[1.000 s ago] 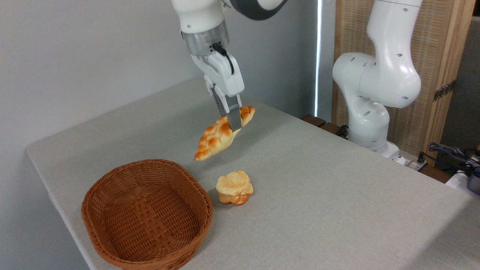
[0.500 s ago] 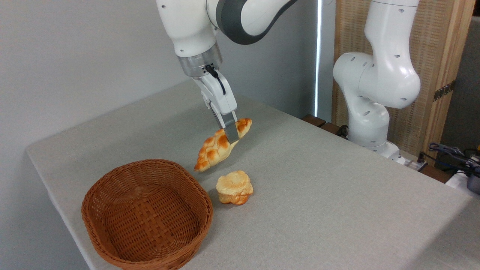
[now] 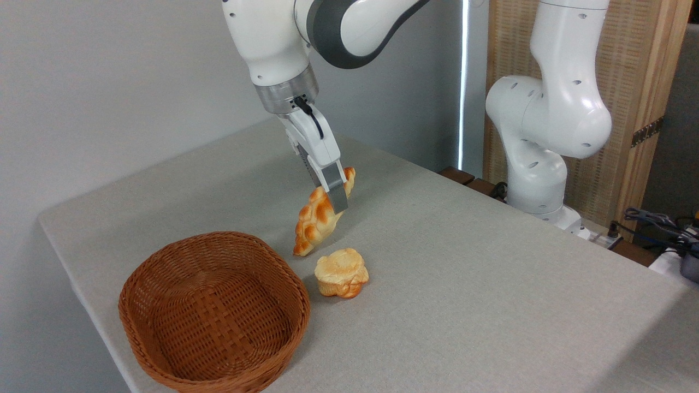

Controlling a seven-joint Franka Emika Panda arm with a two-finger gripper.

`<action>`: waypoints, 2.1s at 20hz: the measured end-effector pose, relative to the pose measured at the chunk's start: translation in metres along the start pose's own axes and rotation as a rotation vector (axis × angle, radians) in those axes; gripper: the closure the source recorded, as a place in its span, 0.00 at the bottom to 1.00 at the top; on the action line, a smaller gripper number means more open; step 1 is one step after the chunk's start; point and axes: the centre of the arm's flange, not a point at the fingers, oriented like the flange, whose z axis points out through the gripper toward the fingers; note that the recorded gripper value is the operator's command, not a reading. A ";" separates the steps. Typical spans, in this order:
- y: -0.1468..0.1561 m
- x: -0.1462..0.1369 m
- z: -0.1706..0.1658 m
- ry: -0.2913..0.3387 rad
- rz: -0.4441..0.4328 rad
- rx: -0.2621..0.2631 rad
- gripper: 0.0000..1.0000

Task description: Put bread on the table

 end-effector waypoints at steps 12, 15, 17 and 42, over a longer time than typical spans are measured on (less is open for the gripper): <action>-0.015 0.016 -0.026 -0.007 0.005 -0.018 0.00; -0.016 0.017 -0.031 -0.001 0.005 -0.012 0.00; -0.019 0.018 -0.049 0.028 -0.002 0.013 0.00; -0.113 -0.050 -0.173 0.210 -0.274 0.147 0.00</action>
